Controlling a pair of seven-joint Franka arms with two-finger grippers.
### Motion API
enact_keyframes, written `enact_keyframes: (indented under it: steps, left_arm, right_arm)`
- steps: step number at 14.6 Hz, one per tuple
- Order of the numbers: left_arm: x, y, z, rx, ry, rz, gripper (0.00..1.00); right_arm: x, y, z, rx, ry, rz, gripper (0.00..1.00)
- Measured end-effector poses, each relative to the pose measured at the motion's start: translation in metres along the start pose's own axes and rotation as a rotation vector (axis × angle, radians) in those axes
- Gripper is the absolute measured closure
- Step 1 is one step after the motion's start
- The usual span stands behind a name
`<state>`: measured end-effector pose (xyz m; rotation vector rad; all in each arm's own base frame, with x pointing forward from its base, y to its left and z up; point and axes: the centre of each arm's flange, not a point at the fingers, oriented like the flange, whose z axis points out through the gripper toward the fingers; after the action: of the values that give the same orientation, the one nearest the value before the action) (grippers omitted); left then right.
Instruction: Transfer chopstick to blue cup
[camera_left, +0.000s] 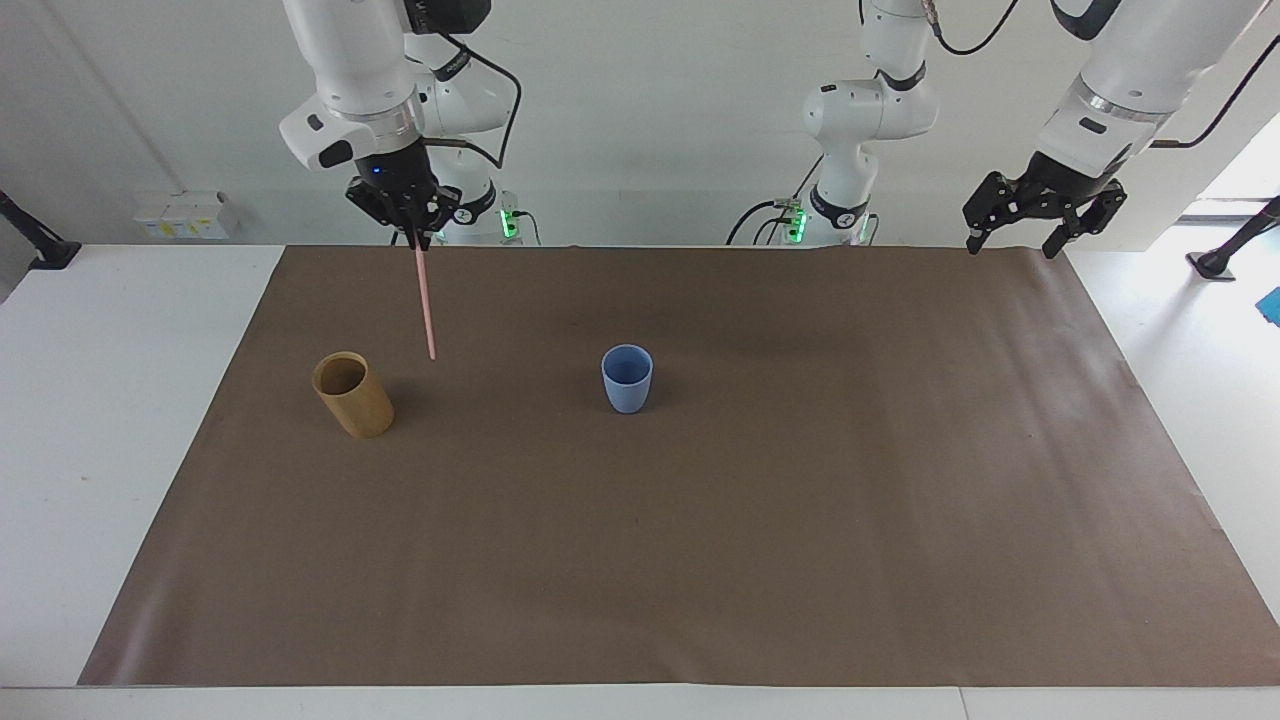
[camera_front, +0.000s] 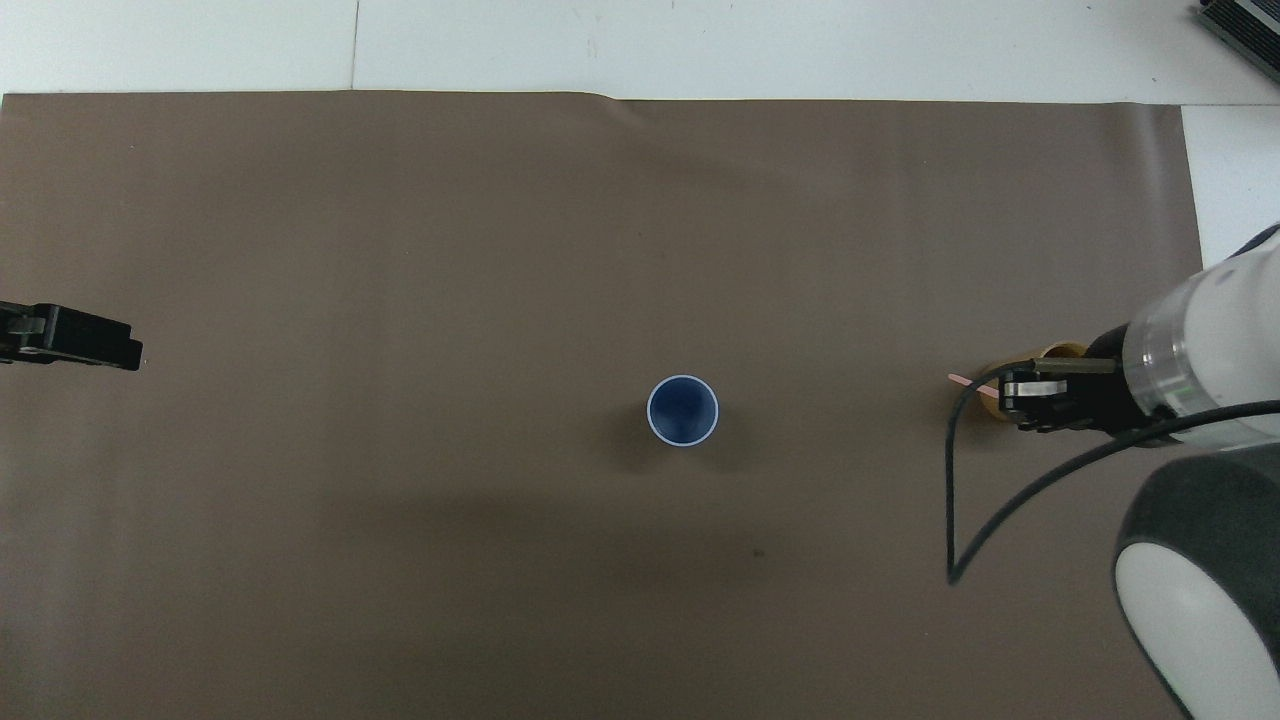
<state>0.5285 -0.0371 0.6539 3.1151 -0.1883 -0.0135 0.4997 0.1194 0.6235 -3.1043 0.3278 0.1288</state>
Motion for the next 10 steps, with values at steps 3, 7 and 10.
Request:
enact_keyframes:
  steps: [3, 7, 10]
  left_arm:
    - [0.000, 0.000, 0.000, 0.000, 0.000, 0.000, 0.00]
    - [0.000, 0.000, 0.000, 0.000, 0.000, 0.000, 0.00]
    - [0.000, 0.000, 0.000, 0.000, 0.000, 0.000, 0.00]
  right_arm:
    - [-0.009, -0.033, -0.005, 0.138, -0.017, 0.131, 0.91]
    - [-0.033, -0.086, -0.002, 0.212, -0.065, 0.249, 0.91]
    - [-0.039, -0.119, 0.012, 0.250, -0.082, 0.265, 0.91]
